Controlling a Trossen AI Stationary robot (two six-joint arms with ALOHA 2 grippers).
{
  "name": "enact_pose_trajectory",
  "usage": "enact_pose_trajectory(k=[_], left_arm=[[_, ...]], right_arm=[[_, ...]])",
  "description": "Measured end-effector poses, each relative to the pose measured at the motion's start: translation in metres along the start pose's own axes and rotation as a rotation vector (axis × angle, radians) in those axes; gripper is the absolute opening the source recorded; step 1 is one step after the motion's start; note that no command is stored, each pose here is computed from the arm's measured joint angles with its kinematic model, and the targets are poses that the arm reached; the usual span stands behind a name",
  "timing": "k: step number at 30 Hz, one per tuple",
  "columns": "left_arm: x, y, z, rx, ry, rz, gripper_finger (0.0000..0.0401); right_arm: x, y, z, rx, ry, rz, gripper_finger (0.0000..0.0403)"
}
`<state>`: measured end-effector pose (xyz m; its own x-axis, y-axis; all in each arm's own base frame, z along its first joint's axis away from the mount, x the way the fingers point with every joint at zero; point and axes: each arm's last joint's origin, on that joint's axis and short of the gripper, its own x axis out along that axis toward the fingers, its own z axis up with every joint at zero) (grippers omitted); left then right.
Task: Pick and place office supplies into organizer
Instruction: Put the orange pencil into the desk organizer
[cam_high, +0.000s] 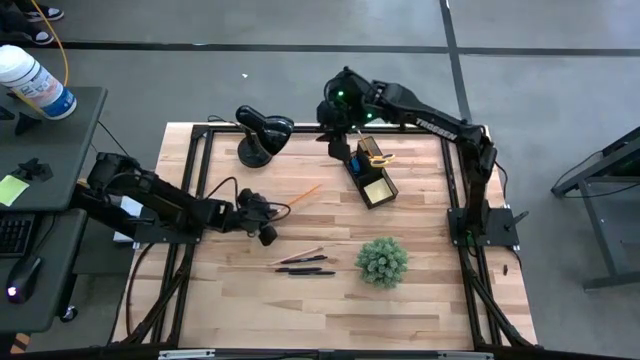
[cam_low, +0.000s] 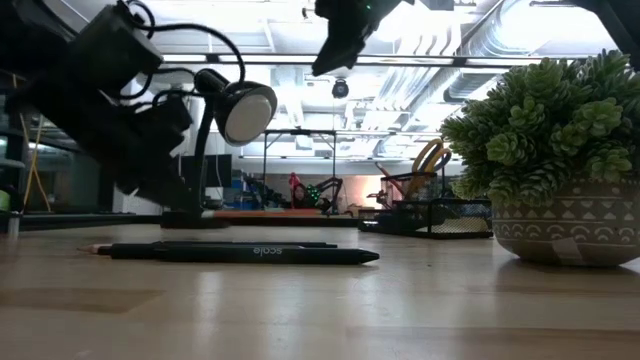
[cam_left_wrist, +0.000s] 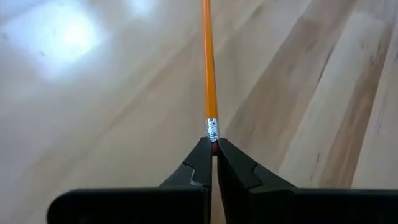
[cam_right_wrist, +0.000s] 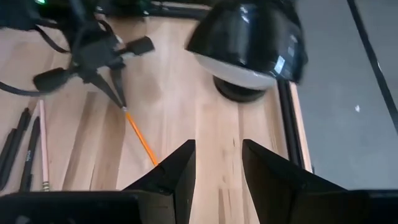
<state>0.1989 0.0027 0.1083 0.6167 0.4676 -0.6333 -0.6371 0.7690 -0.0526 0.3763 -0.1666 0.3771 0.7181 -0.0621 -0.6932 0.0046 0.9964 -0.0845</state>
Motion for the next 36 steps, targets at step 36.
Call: enact_pose_trajectory(k=[36], left_arm=[[-0.047,-0.008,0.068,-0.046,-0.568,-0.167,0.0000]], right_arm=[[-0.052,-0.074,-0.052,0.338,-0.087,0.345,0.0128]])
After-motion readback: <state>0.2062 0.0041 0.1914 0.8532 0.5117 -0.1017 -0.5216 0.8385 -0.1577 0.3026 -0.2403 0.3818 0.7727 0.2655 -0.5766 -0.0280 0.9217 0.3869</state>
